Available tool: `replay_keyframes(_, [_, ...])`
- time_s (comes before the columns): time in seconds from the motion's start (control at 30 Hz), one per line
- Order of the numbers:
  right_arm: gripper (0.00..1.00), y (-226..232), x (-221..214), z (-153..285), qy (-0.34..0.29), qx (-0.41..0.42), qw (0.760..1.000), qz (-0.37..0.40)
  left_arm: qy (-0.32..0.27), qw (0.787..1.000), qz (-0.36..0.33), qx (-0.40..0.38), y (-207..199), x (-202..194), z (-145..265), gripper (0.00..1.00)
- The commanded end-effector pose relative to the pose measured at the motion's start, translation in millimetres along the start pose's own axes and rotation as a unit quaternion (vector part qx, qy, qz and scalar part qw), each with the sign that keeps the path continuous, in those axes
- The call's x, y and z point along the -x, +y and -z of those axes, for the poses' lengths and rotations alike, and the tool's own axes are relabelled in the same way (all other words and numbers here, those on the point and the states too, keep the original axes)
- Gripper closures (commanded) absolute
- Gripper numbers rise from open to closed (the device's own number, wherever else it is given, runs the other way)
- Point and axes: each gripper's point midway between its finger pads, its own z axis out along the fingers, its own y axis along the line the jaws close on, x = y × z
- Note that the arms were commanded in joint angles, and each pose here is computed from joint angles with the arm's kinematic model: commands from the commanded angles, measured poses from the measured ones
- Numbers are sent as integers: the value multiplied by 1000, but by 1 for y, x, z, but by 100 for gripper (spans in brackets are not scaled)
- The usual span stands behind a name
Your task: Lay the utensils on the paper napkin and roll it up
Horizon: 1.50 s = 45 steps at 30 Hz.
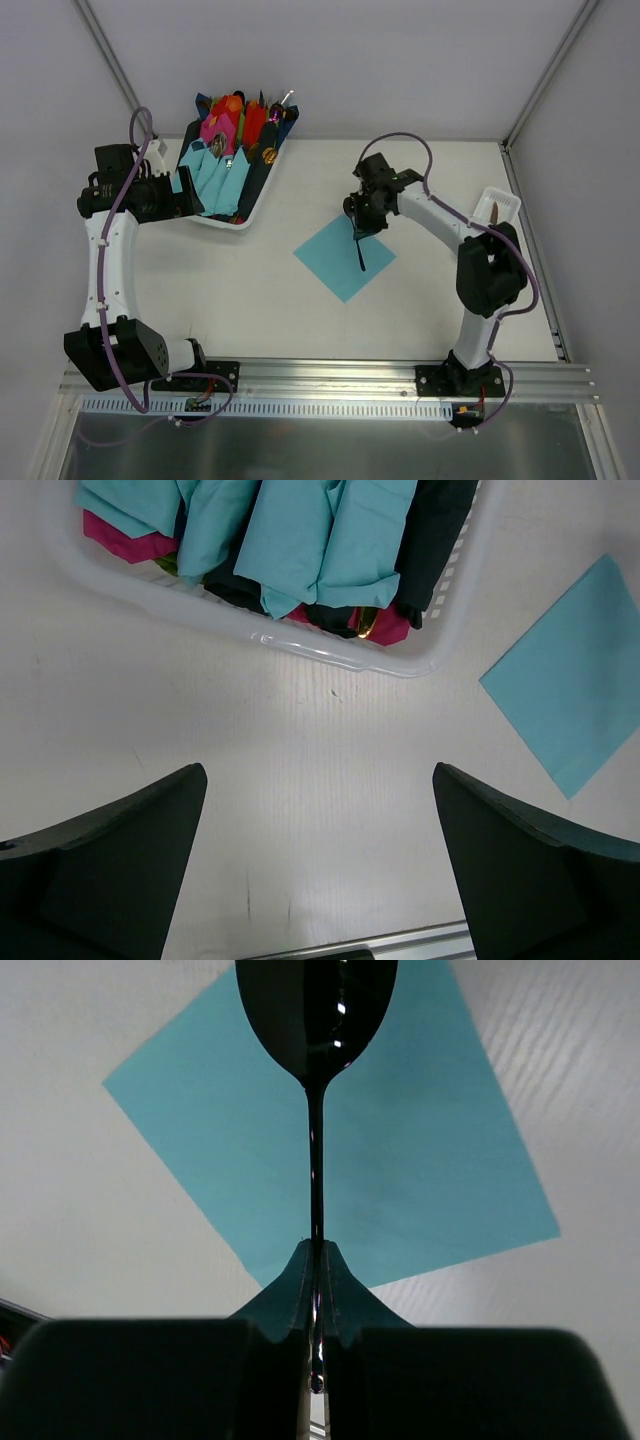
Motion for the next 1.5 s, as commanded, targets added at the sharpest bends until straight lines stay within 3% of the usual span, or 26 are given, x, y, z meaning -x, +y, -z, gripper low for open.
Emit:
replay_keyframes(0.0, [100,13,6,-12,-5,-21,999,-35,2,1000,2,4,-2,-4,7,1])
replay_keyframes(0.4, [100,19,-5,-54,2,-72,995,-70,9,1000,18,14,1,-10,5,1])
replay_keyframes(1.07, [100,18,12,-75,-8,-90,992,-92,17,999,19,34,10,-10,0,1])
replay_keyframes(1.47, [100,15,-1,-93,13,-91,990,-106,27,998,25,41,15,-11,-7,1])
